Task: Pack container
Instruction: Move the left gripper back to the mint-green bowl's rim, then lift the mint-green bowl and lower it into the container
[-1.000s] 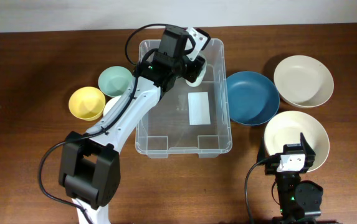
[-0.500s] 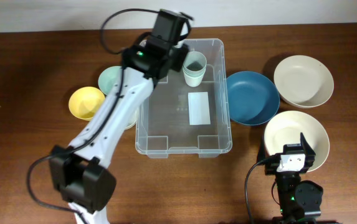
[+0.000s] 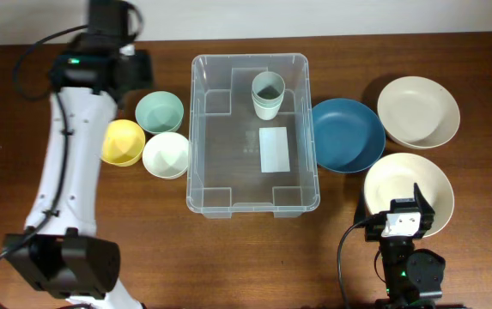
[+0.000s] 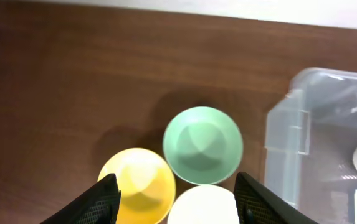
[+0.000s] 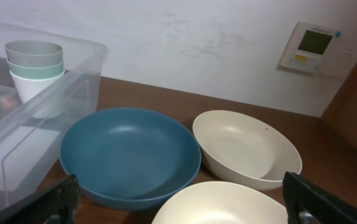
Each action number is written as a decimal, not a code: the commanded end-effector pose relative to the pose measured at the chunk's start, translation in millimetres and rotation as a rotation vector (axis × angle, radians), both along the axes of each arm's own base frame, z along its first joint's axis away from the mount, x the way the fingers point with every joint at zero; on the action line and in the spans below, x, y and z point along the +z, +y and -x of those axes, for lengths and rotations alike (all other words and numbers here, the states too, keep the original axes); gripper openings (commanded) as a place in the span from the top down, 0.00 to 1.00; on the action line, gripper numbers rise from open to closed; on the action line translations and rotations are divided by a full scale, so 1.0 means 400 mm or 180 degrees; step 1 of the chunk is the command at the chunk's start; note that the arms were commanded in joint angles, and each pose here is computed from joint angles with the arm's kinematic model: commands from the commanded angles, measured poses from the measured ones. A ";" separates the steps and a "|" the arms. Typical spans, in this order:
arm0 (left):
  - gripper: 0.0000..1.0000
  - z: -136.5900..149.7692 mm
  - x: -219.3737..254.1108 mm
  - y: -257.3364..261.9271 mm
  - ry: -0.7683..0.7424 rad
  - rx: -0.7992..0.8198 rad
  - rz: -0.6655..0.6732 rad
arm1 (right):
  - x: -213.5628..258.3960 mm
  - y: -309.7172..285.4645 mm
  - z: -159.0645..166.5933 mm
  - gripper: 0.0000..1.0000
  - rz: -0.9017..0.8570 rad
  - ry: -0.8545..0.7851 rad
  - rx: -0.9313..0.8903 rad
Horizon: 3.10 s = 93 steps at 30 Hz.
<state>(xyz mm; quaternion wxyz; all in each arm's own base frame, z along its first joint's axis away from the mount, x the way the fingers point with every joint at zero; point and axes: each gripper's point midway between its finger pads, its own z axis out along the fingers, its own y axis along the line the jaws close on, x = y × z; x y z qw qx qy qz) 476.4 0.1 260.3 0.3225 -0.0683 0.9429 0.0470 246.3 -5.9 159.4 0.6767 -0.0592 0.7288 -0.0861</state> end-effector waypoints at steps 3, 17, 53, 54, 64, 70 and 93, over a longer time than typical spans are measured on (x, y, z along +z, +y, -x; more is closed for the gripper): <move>0.46 -0.037 -0.095 0.050 0.0231 0.0075 0.0303 | -0.007 -0.011 0.001 0.01 0.0002 0.0016 -0.0074; 0.53 -0.098 -0.394 0.042 0.0932 -0.0622 0.0121 | -0.007 -0.011 0.001 0.01 0.0003 0.0016 -0.0073; 0.99 -0.123 -0.573 0.103 0.1173 -0.0474 0.0170 | -0.007 -0.011 0.001 0.01 0.0003 0.0016 -0.0073; 0.99 -0.126 -0.569 0.111 0.1157 -0.0453 0.0171 | -0.007 -0.011 0.001 0.01 0.0003 0.0016 -0.0073; 0.99 -0.185 -0.344 0.171 0.0622 -0.0236 0.0311 | -0.007 -0.011 0.001 0.01 0.0003 0.0016 -0.0073; 0.99 -0.160 -0.126 0.068 0.0241 -0.0446 0.0660 | -0.007 -0.011 0.001 0.01 0.0003 0.0016 -0.0073; 0.99 -0.018 -0.147 -0.331 0.0818 -0.1406 0.0742 | -0.007 -0.011 0.001 0.01 0.0002 0.0016 -0.0073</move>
